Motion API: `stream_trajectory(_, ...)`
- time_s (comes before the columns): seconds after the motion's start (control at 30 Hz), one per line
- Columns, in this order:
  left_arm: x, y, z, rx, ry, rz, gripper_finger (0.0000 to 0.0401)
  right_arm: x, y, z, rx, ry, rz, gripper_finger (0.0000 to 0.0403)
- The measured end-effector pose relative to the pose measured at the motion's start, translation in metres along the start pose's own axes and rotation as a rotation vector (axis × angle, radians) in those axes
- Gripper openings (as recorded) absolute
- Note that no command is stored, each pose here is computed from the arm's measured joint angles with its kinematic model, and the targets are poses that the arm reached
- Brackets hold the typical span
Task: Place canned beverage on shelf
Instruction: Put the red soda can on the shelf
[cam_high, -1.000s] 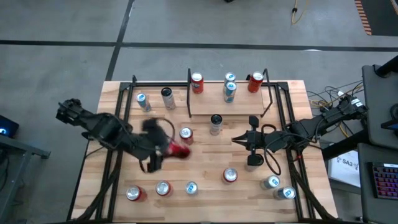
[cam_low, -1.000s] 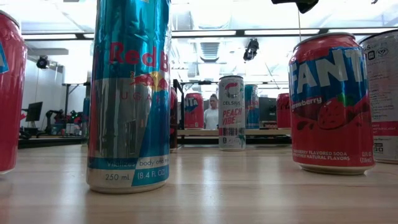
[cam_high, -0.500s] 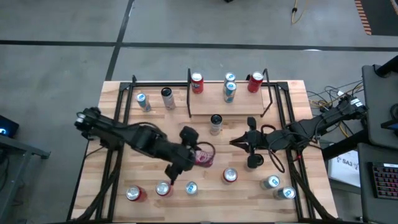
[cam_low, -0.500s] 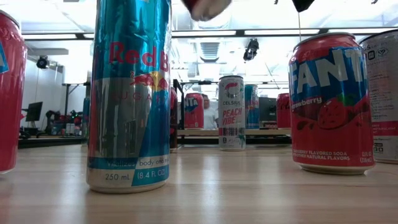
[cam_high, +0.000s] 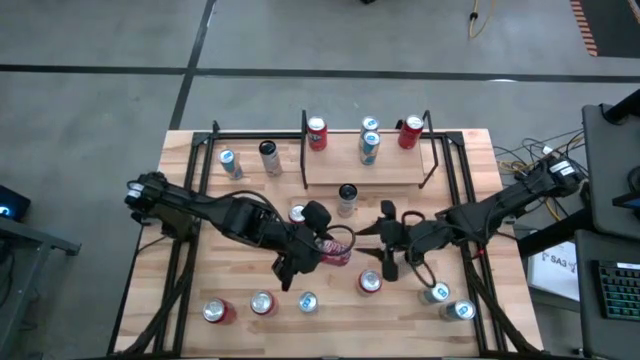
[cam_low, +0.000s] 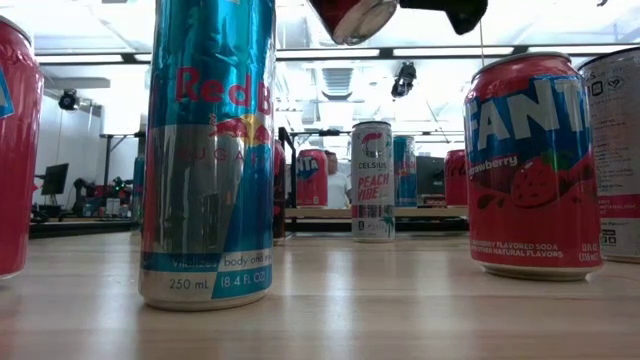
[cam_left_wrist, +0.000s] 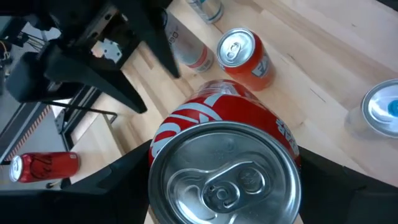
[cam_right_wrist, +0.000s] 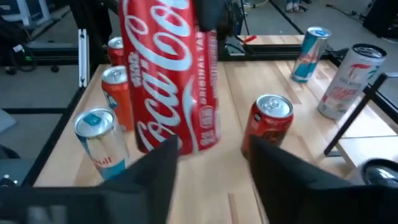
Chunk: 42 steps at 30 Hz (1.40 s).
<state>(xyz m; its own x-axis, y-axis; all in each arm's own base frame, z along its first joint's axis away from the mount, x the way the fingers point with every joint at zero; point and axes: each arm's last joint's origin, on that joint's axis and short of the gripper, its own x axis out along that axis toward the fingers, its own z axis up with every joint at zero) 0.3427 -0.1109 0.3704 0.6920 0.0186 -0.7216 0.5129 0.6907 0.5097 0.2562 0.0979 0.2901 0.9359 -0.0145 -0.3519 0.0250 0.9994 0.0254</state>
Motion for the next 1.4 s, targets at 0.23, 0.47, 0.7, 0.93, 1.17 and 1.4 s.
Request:
stream_trajectory(0.23,0.001,0.003,-0.003,0.007,0.015,0.002,0.0287,0.007,0.006,0.015,0.001,-0.002,0.0,0.0341)
stream_trajectory(0.47,0.003,0.011,-0.004,0.012,0.015,0.057,0.0287,0.024,0.007,0.02,-0.013,0.02,-0.024,0.0379)
stream_trajectory(0.7,0.004,0.014,-0.003,0.033,-0.004,0.078,0.0287,0.045,0.004,0.029,-0.04,0.104,-0.073,0.0379)
stream_trajectory(0.93,0.004,0.014,-0.003,0.042,-0.005,0.083,0.0287,0.058,0.003,0.041,-0.081,0.149,-0.094,0.0362)
stream_trajectory(1.17,0.003,0.015,-0.002,0.04,-0.013,0.089,0.0287,0.053,0.002,0.045,-0.09,0.153,-0.088,0.0289)
stream_trajectory(1.4,-0.003,0.019,0.0,0.025,-0.024,0.104,0.0288,0.048,0.001,0.048,-0.089,0.147,-0.086,0.0289)
